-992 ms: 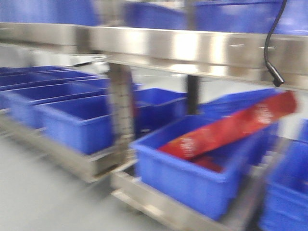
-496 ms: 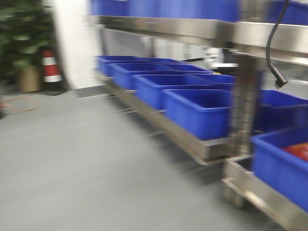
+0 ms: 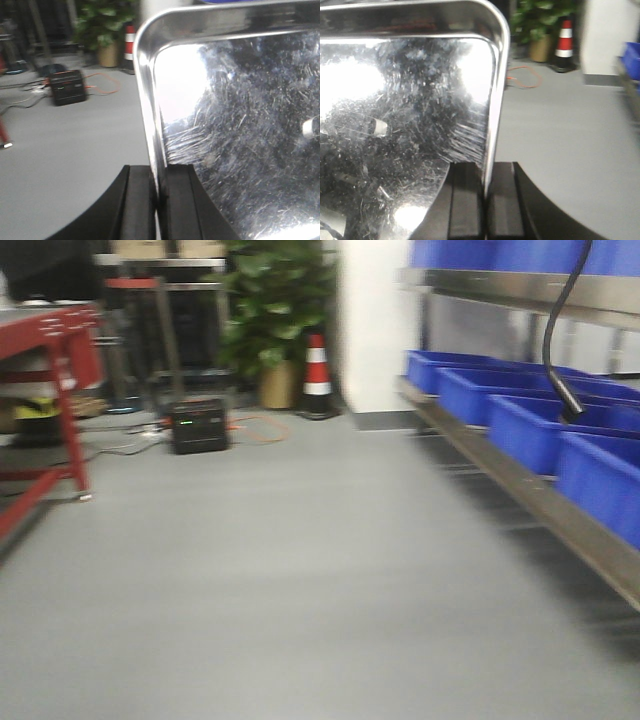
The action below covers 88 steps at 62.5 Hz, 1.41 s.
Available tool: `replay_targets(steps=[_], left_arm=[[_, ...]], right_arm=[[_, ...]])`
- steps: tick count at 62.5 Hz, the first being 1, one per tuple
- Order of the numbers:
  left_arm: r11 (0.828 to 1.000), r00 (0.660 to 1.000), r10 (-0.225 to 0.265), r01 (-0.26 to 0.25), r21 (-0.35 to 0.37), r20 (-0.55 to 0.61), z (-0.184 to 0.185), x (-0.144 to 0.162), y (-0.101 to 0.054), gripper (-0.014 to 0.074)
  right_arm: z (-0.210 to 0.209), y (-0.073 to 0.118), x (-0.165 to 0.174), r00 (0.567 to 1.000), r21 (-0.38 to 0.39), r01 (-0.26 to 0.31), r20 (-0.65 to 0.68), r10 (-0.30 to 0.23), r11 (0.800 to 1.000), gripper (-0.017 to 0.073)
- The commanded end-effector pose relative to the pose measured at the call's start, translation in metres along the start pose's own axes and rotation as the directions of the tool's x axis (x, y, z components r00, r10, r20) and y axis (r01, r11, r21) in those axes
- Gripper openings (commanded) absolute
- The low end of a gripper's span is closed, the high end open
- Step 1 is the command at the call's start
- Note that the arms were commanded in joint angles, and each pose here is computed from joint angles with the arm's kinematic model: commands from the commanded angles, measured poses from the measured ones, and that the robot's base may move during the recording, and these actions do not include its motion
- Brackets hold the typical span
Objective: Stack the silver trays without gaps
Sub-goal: 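Drive the base to the other rack while holding the tray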
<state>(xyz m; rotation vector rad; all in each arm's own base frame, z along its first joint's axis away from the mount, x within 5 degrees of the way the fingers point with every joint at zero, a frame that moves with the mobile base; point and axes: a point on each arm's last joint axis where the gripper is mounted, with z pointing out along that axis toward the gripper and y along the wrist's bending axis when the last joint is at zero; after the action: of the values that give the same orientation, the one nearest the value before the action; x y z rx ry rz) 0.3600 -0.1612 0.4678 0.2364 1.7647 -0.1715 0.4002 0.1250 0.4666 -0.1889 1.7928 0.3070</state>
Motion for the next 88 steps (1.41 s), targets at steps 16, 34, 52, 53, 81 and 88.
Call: replay_targets(steps=[16, 34, 52, 53, 81, 88], left_arm=[[0.999, 0.996, -0.003, -0.001, 0.048, 0.084, -0.0077, -0.0126, -0.0072, -0.0016], [0.999, 0.996, -0.003, -0.001, 0.048, 0.084, -0.0077, -0.0126, -0.0072, -0.0016], [0.999, 0.996, -0.003, -0.001, 0.048, 0.084, -0.0077, -0.0126, -0.0072, -0.0016], [0.999, 0.996, -0.003, -0.001, 0.048, 0.084, -0.0077, -0.0126, -0.0072, -0.0016], [0.999, 0.996, -0.003, -0.001, 0.048, 0.084, -0.0077, -0.0126, -0.0072, -0.0016], [0.999, 0.996, -0.003, -0.001, 0.048, 0.084, -0.0077, -0.0126, -0.0072, -0.0016]], right_arm=[[-0.0082, 0.0075, -0.0135, 0.996, -0.028, 0.005, 0.087, -0.002, 1.0, -0.0081], [-0.0082, 0.0075, -0.0135, 0.996, -0.028, 0.005, 0.087, -0.002, 1.0, -0.0081], [-0.0082, 0.0075, -0.0135, 0.996, -0.028, 0.005, 0.087, -0.002, 1.0, -0.0081], [-0.0082, 0.0075, -0.0135, 0.996, -0.028, 0.005, 0.087, -0.002, 1.0, -0.0081], [-0.0082, 0.0075, -0.0135, 0.996, -0.028, 0.005, 0.087, -0.002, 1.0, -0.0081], [-0.0082, 0.0075, -0.0135, 0.996, -0.028, 0.005, 0.087, -0.002, 1.0, -0.0081]])
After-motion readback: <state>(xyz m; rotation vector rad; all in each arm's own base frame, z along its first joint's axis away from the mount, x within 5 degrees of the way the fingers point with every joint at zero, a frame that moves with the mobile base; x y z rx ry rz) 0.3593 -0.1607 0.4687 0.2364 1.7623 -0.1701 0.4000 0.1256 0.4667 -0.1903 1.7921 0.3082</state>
